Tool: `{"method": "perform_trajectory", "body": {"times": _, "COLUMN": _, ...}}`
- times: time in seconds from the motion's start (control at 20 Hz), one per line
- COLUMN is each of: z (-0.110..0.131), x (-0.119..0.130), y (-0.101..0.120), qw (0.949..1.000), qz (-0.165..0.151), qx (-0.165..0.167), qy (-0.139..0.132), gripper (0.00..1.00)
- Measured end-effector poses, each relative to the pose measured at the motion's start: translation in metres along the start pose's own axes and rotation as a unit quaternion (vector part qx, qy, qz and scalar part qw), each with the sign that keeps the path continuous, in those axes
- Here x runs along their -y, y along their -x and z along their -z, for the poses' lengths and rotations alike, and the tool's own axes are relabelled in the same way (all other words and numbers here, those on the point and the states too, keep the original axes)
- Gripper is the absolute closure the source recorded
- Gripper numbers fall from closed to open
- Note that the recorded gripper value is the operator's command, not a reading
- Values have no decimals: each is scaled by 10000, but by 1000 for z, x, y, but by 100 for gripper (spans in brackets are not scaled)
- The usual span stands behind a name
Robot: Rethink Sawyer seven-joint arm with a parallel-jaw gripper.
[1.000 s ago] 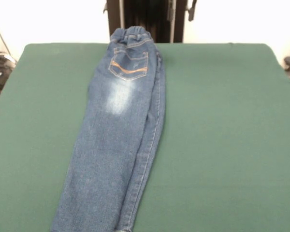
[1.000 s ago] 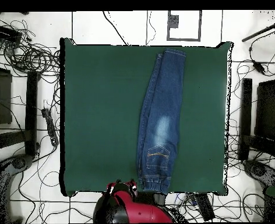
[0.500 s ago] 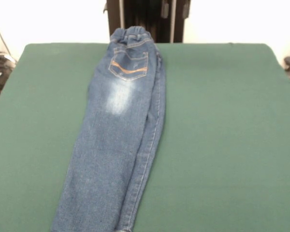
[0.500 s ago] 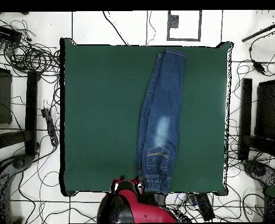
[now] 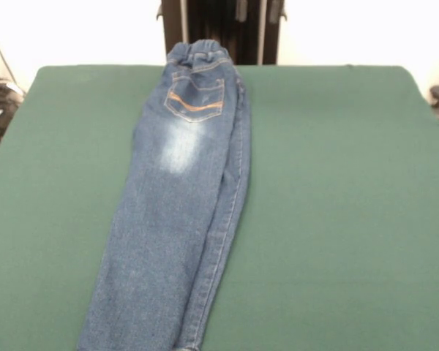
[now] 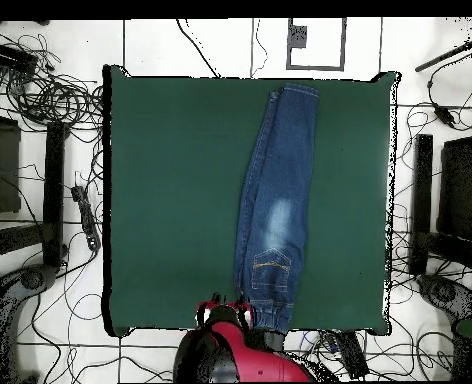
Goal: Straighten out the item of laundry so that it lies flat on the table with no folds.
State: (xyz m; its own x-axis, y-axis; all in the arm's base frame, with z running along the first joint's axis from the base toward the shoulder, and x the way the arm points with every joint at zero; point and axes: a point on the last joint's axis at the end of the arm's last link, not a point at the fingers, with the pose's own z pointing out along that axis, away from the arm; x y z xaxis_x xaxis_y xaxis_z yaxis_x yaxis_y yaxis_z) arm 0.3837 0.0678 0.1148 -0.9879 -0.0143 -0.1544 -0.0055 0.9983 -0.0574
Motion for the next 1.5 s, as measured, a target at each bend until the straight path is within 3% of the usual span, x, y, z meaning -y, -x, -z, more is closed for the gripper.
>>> {"method": "perform_trajectory", "body": {"times": 0.7, "z": -3, "x": 17, "y": 17, "qw": 9997, "qz": -194, "qx": -63, "qy": 131, "gripper": 0}}
{"method": "perform_trajectory", "body": {"times": 1.5, "z": -4, "x": 25, "y": 24, "qw": 9999, "qz": -54, "qx": 39, "qy": 125, "gripper": 0}}
